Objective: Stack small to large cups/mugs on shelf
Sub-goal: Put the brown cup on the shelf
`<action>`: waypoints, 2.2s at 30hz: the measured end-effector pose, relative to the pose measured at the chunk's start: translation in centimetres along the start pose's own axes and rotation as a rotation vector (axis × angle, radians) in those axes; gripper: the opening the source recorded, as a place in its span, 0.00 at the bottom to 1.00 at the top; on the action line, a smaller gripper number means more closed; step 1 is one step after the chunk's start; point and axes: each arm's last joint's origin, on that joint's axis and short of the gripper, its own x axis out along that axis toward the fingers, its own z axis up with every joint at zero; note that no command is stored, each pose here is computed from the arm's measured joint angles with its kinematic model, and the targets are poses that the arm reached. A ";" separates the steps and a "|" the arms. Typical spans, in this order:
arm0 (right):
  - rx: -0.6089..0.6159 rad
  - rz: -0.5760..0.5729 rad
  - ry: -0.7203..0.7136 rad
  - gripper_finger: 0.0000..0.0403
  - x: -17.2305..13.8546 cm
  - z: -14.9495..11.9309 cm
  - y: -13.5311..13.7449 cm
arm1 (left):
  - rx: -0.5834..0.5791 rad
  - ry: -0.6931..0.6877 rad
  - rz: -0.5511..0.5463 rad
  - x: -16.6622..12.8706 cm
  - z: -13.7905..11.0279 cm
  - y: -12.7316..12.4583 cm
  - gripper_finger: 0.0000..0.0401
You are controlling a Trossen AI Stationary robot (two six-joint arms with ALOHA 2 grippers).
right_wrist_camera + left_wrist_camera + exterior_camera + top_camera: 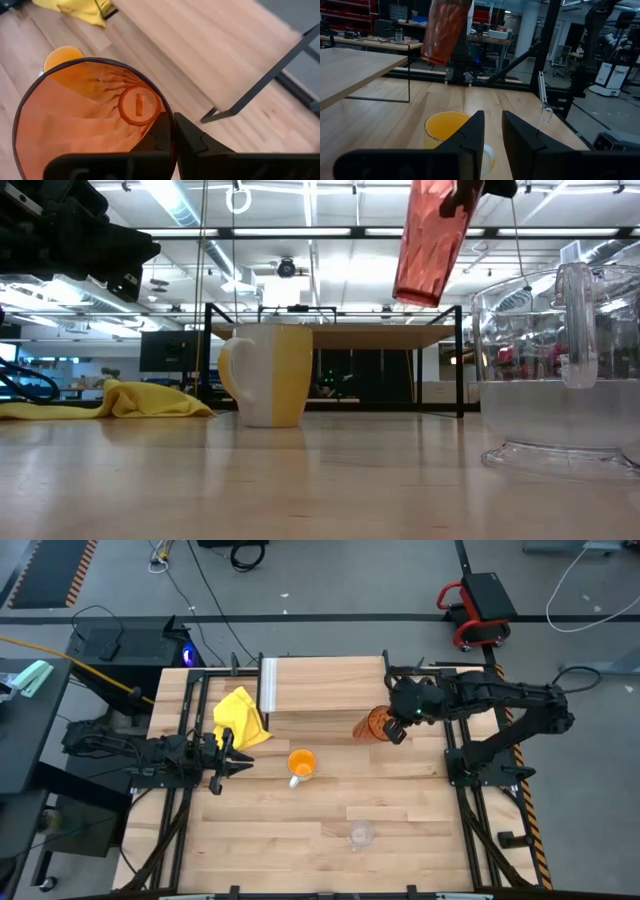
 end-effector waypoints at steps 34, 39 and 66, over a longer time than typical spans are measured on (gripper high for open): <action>0.069 -0.178 0.122 0.01 3.9 13.9 -7.2 | 0.011 -0.006 0.027 0.0 0.0 0.1 0.20; 0.101 -0.159 0.132 0.01 4.4 14.7 -9.4 | 0.051 -0.023 0.025 0.0 0.2 0.1 0.20; 0.167 -0.088 0.216 0.02 6.6 15.0 -13.2 | 0.132 -0.071 0.057 0.0 0.7 0.1 0.18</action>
